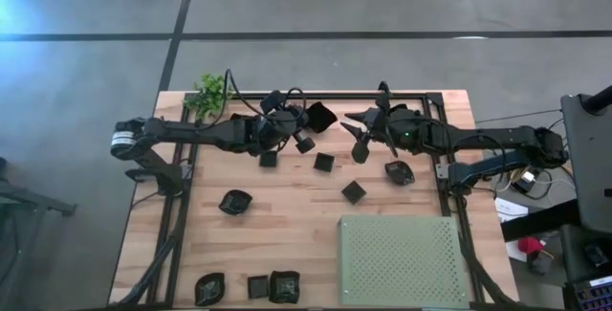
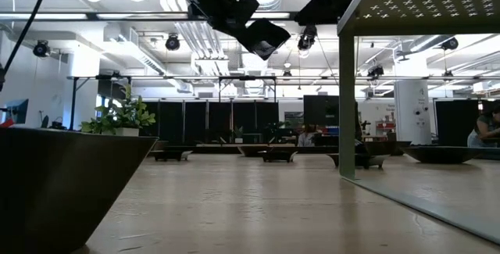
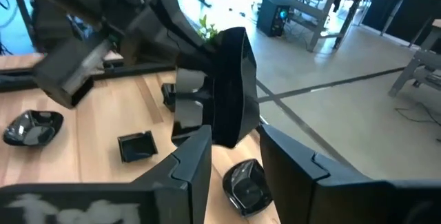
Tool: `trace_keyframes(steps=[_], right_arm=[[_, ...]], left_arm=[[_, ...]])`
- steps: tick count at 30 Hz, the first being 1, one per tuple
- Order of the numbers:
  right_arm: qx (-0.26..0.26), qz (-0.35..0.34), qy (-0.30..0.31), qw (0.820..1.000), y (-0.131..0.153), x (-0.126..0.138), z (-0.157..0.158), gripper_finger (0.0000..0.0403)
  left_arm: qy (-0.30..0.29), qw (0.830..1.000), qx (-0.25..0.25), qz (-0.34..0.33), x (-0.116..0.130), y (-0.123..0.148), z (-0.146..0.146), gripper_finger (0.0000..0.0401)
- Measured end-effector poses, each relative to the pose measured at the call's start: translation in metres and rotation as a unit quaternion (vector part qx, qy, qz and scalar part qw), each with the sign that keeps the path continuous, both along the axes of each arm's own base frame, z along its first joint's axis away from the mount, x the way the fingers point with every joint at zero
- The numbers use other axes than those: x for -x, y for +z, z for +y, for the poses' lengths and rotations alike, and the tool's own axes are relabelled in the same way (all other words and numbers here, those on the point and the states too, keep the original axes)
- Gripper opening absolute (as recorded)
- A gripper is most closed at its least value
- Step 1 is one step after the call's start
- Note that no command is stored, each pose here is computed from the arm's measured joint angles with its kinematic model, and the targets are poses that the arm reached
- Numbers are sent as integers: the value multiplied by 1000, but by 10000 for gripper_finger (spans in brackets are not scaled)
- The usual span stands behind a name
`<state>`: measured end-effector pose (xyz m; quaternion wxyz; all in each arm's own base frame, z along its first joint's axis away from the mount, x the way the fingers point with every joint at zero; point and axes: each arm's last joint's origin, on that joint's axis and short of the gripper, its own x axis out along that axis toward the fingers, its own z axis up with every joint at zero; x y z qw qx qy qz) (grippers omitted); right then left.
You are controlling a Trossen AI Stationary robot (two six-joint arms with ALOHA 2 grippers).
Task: Pick & Place Mini shaped plates
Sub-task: Put the distorted square plate on the shelf
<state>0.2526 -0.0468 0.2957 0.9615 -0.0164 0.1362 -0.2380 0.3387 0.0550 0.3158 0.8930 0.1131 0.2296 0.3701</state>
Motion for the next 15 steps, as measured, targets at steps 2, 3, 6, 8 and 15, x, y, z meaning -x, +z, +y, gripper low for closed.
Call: trace_keyframes(steps=[2,3,6,8,15], right_arm=[[-2,6,-1,1000,-3,-3,0,123],[-3,8,-1,1000,-4,-5,-1,123],[-2,2,-1,1000,-4,-9,-1,122],[0,-10,-2,1000,-4,-12,-2,119],[3,-22,-12,1000,-3,-13,-6,107]], left_arm=[[-1,1000,-1,-4,0,1,0,0],[-2,1000,-1,-5,-1,1,-1,0],[-6,1000,0,-6,-2,0,-2,0],[-7,1000,0,-6,-2,0,-3,0],[-14,1000,0,-7,-2,0,-7,0]])
